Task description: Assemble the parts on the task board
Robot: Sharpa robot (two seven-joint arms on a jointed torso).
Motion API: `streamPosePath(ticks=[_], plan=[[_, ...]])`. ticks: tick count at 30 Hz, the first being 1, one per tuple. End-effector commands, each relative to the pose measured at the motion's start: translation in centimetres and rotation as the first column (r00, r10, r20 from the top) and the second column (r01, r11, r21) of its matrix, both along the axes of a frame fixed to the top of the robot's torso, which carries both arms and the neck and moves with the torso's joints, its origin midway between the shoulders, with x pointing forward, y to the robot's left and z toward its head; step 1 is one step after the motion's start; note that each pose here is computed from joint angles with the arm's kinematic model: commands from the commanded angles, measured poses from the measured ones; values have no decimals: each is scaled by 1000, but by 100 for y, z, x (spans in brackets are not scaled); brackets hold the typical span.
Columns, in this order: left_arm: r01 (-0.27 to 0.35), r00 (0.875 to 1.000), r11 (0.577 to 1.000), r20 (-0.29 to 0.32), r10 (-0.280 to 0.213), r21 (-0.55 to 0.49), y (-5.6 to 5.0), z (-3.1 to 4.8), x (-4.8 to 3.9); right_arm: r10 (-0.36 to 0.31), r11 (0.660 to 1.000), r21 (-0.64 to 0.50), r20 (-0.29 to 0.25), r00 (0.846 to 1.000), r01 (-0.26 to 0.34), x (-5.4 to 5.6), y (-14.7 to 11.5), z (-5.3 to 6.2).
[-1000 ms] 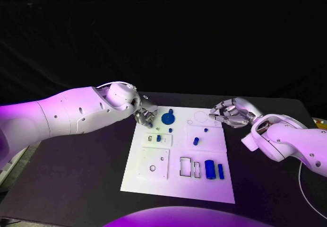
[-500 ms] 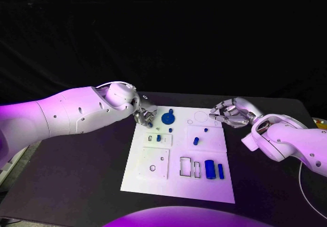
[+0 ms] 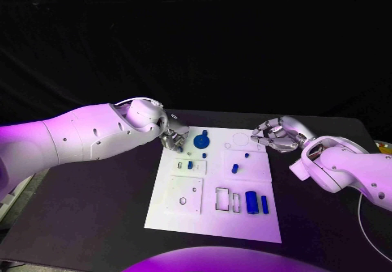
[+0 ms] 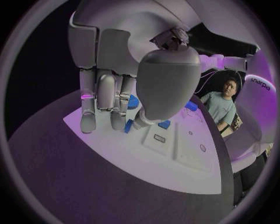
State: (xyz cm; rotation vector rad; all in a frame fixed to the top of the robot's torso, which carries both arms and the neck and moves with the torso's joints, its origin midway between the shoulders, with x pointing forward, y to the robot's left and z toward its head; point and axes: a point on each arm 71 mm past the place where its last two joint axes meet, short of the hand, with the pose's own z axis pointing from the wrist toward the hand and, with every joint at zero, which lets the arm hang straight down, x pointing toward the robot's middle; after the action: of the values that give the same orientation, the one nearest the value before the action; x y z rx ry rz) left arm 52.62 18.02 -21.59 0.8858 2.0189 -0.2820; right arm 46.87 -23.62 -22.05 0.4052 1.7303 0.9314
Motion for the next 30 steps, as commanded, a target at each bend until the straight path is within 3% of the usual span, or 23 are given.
streamPosePath(ticks=[1,30], plan=[[7,1000,1000,-11,-7,-5,-14,0,-10,12,1000,0,3,1000,-12,-5,13,-1],[-10,1000,1000,-17,10,-2,1,-4,-1,13,1000,-3,0,1000,-13,-5,15,-3]])
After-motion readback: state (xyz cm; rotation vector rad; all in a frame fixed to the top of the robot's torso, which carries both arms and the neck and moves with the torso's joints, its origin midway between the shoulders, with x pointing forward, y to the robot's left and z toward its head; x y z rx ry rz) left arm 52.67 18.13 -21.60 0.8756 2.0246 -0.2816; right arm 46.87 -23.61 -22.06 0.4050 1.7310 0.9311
